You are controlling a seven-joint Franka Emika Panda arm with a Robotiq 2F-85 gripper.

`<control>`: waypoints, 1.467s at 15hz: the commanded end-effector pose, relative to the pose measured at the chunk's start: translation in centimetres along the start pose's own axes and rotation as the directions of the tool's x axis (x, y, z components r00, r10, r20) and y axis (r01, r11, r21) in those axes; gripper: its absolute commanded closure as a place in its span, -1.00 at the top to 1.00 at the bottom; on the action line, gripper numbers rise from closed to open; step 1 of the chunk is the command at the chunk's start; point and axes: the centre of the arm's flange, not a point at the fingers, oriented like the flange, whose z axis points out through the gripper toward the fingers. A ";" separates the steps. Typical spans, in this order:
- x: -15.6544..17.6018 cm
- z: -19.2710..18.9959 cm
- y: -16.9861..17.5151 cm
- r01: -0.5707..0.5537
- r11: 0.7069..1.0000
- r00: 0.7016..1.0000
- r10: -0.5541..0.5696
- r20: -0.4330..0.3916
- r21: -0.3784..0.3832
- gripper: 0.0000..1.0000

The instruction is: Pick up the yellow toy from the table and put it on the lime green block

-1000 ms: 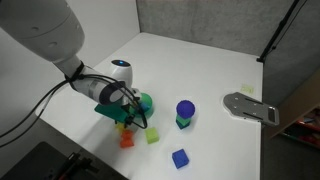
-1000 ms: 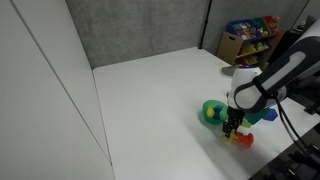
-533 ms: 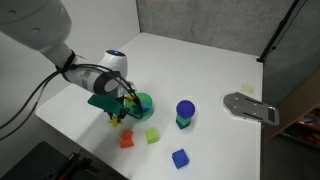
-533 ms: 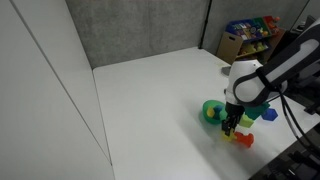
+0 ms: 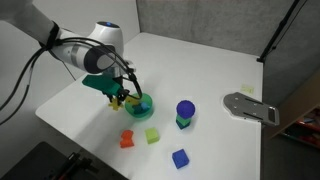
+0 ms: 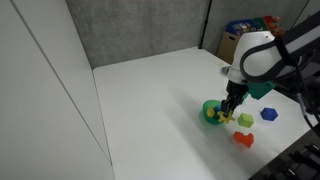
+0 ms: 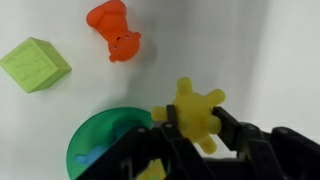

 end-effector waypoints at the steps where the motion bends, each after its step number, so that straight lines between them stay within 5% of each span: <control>1: -0.9 -4.2 2.5 -0.050 0.999 0.998 0.051 -0.046 0.017 -0.66; 7: -1.7 -6.1 10.1 -0.201 0.980 0.975 0.200 -0.092 0.004 -0.66; 13: -4.5 -4.2 16.8 -0.312 0.950 0.949 0.310 -0.049 -0.026 -0.66; 22: -6.2 1.4 20.9 -0.294 0.948 0.954 0.299 0.028 -0.121 -0.66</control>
